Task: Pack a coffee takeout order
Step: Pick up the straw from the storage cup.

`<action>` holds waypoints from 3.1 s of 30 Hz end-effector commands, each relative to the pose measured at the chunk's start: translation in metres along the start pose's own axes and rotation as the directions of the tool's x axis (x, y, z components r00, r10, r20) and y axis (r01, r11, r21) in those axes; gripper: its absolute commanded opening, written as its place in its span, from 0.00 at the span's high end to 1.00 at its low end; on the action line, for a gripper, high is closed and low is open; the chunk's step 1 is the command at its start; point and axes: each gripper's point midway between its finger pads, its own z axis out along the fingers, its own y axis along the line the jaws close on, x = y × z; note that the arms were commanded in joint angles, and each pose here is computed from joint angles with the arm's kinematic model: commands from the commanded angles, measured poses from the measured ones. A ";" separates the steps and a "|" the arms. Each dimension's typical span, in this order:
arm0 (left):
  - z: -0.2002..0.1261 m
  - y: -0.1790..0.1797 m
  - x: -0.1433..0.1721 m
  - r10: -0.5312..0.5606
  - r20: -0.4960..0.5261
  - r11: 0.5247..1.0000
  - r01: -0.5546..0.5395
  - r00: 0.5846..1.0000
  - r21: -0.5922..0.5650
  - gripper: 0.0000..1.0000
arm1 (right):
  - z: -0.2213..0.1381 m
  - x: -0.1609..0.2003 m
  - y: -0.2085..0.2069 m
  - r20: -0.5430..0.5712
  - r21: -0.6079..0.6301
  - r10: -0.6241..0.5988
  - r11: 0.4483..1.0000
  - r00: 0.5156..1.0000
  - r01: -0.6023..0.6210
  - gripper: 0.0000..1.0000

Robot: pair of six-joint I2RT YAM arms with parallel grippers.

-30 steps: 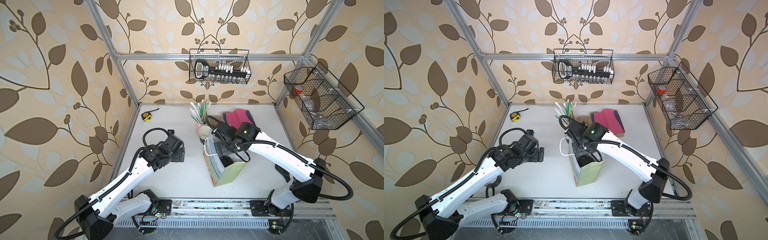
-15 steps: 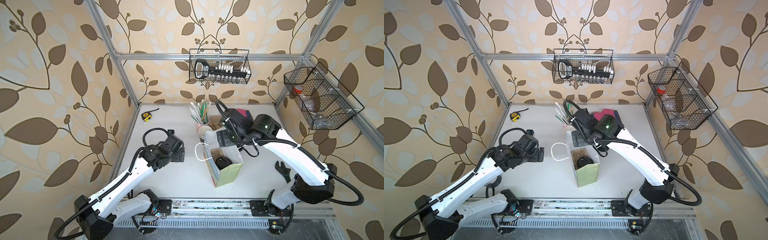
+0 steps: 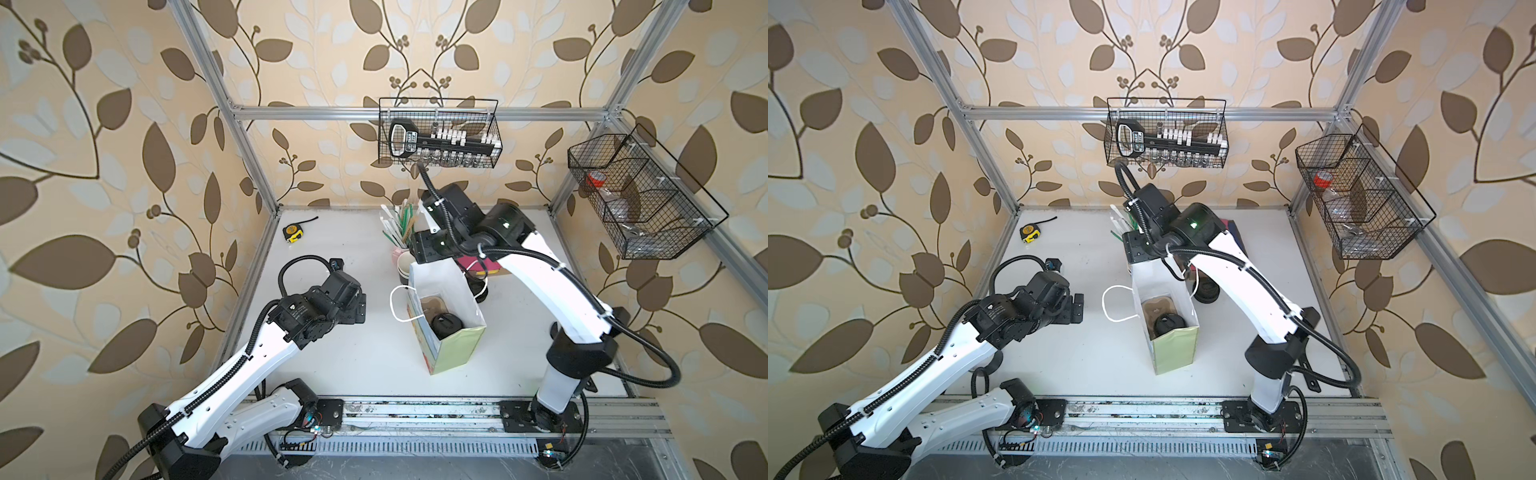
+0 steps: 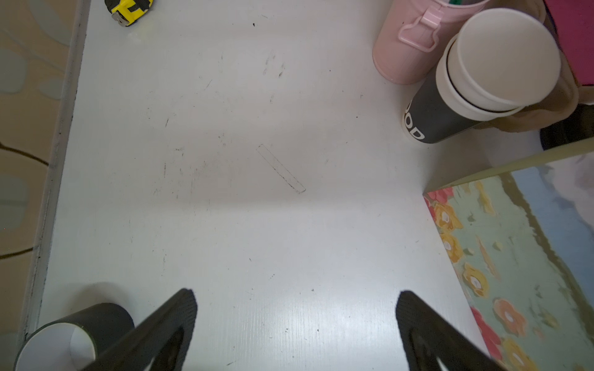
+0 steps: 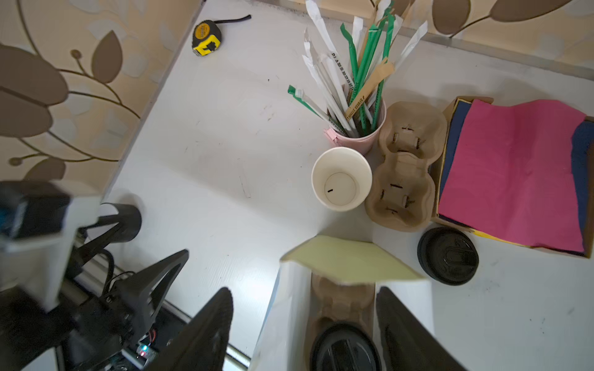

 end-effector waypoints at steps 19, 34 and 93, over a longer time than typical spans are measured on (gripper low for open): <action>0.002 0.013 -0.003 -0.013 0.009 0.999 0.014 1.000 -0.049 0.01 | 0.139 -0.087 -0.062 0.155 0.051 -0.044 0.998 0.987 0.037 0.44; -0.001 0.012 -0.003 -0.032 0.006 0.999 0.032 0.999 -0.013 0.01 | 0.189 -0.072 -0.061 0.098 0.034 -0.090 0.996 0.991 0.087 0.52; 0.005 0.013 -0.002 -0.039 -0.016 0.999 0.039 0.999 -0.015 0.01 | 0.165 -0.086 -0.054 0.185 0.077 -0.146 0.988 0.972 0.134 0.96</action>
